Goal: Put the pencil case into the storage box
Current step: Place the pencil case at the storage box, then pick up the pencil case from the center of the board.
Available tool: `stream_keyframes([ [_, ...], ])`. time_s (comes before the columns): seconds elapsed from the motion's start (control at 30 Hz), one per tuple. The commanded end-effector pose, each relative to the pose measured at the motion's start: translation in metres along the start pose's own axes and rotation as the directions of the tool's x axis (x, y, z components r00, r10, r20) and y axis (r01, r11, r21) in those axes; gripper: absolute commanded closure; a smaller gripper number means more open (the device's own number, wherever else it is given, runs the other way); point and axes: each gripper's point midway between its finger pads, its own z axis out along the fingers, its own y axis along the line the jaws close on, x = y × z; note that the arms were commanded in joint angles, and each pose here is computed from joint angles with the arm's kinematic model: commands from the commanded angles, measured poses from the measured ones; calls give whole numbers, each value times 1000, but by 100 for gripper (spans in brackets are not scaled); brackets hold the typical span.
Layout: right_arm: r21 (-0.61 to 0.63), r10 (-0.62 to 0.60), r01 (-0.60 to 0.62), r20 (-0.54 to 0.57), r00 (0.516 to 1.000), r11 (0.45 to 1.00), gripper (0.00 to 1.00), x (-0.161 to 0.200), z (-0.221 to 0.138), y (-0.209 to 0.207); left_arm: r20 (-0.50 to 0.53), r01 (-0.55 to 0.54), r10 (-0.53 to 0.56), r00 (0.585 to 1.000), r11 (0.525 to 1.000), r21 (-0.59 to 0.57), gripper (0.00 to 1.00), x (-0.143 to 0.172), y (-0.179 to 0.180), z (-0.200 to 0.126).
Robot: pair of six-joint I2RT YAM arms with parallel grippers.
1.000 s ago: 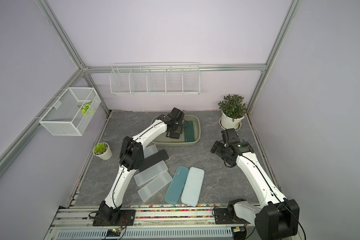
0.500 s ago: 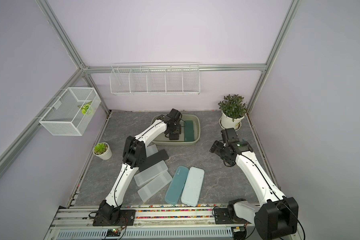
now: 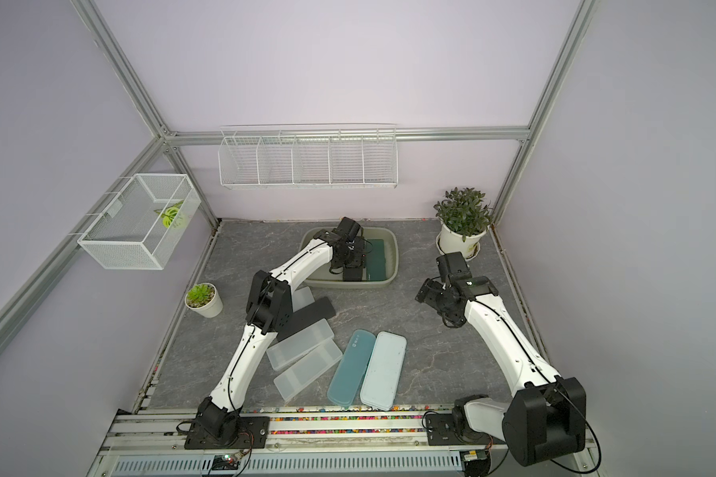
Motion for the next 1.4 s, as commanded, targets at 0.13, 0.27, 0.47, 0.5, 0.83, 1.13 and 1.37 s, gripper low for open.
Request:
stream_keyframes([
  [0.13,-22,0,0,12,1000,1000,4,-8,-2,8,40,-55,54,998,998,24,12,-12,-16,-34],
  [0.27,-32,-1,1,14,1000,999,4,-9,-5,11,88,-51,56,994,997,-60,10,-24,-3,-72],
  [0.47,-47,-30,31,11,999,998,3,-4,-10,17,152,-52,91,984,967,-248,10,-24,36,-152],
  [0.5,-50,-42,43,7,999,998,4,-2,-10,19,136,-67,107,985,960,-271,11,-15,45,-161],
  [0.83,-75,-132,130,-21,991,989,4,22,-3,34,-129,-229,192,973,879,-419,10,135,161,-202],
  [1.13,-72,-166,163,-38,985,984,4,38,-1,29,-147,-240,196,970,876,-418,3,156,207,-200],
  [1.37,-65,-175,172,-33,984,983,3,39,-6,25,-225,-276,200,954,881,-384,3,169,210,-176],
])
